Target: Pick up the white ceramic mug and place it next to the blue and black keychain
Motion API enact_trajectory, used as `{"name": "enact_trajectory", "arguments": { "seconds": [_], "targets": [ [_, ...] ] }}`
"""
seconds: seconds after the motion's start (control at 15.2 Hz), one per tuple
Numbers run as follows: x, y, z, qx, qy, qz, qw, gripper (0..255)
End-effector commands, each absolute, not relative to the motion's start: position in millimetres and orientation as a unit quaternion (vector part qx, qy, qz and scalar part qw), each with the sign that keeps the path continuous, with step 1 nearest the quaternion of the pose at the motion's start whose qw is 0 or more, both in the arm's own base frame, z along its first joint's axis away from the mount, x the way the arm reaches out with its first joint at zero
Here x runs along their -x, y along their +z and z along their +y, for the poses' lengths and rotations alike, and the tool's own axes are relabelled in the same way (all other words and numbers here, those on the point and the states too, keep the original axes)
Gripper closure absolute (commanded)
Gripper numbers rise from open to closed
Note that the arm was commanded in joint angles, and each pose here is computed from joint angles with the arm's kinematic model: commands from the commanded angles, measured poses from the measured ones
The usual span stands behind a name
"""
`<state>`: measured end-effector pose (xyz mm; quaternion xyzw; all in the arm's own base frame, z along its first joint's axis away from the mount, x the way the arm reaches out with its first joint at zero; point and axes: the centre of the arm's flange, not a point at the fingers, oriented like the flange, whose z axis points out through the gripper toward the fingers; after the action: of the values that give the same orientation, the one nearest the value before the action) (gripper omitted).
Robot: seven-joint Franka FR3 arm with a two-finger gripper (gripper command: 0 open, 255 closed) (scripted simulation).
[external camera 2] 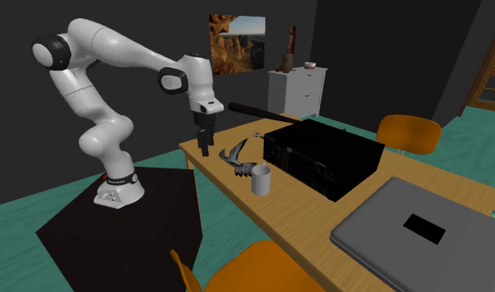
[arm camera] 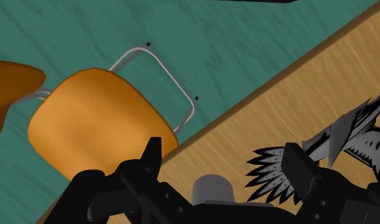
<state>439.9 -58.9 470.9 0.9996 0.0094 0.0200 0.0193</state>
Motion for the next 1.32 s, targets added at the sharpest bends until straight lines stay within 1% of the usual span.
{"name": "enact_trajectory", "arguments": {
  "seconds": [0.0,0.99,1.25],
  "targets": [
    [-460,461,-64,-0.999,0.028,0.015,0.015,0],
    [-627,387,-92,-0.995,0.083,0.053,-0.016,0],
    [-631,371,-92,-0.995,0.084,0.053,-0.017,0]
  ]
}}
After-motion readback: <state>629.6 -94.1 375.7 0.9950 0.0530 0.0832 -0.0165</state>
